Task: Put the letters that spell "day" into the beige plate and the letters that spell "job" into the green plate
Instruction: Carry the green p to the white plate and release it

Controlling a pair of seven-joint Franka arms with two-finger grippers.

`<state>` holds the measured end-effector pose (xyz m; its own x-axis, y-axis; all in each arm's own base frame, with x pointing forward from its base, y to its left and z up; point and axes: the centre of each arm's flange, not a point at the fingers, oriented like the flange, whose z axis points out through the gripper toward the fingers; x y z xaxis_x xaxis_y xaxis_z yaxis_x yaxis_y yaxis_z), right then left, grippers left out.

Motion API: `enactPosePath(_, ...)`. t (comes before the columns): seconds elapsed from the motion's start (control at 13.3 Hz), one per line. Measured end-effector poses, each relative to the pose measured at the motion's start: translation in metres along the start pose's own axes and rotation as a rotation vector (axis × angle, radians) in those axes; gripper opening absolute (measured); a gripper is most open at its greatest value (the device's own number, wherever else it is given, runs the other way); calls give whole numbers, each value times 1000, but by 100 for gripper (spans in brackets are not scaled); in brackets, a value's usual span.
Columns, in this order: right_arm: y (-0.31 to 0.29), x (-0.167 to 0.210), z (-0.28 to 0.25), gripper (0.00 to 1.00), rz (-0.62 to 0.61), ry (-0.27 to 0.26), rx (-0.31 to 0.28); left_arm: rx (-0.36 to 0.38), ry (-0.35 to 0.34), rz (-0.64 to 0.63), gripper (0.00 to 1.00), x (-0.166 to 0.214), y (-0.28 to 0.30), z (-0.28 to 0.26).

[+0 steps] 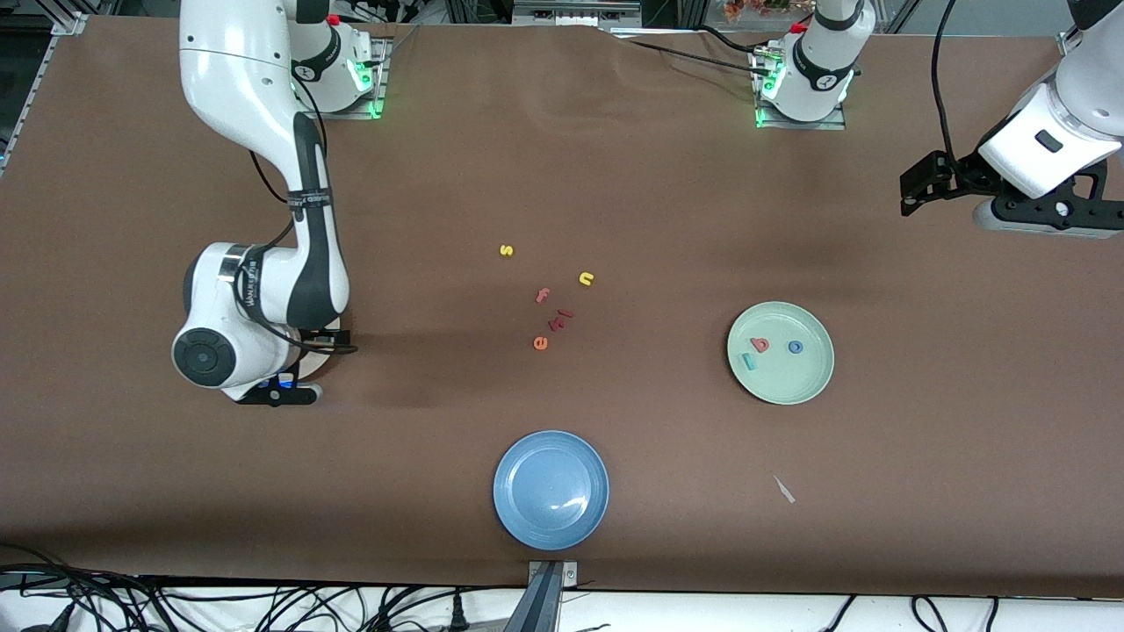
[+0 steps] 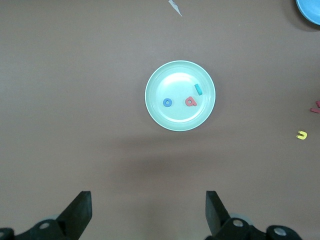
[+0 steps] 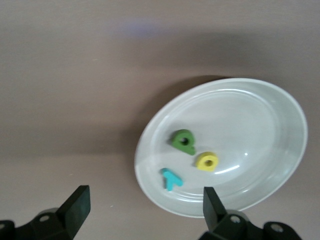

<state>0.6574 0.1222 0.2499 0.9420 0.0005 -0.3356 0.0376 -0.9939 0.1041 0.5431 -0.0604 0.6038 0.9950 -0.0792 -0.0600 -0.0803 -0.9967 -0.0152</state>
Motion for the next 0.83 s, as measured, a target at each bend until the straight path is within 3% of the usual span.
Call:
enactPosePath(0.45,-29,-10,-2,100,-42,-26,-10,0,0,-1,100,0,0,0)
enactPosePath(0.83,-42,-36,-54,100,-109,15,80,0,-1,-1,100,0,-1,0)
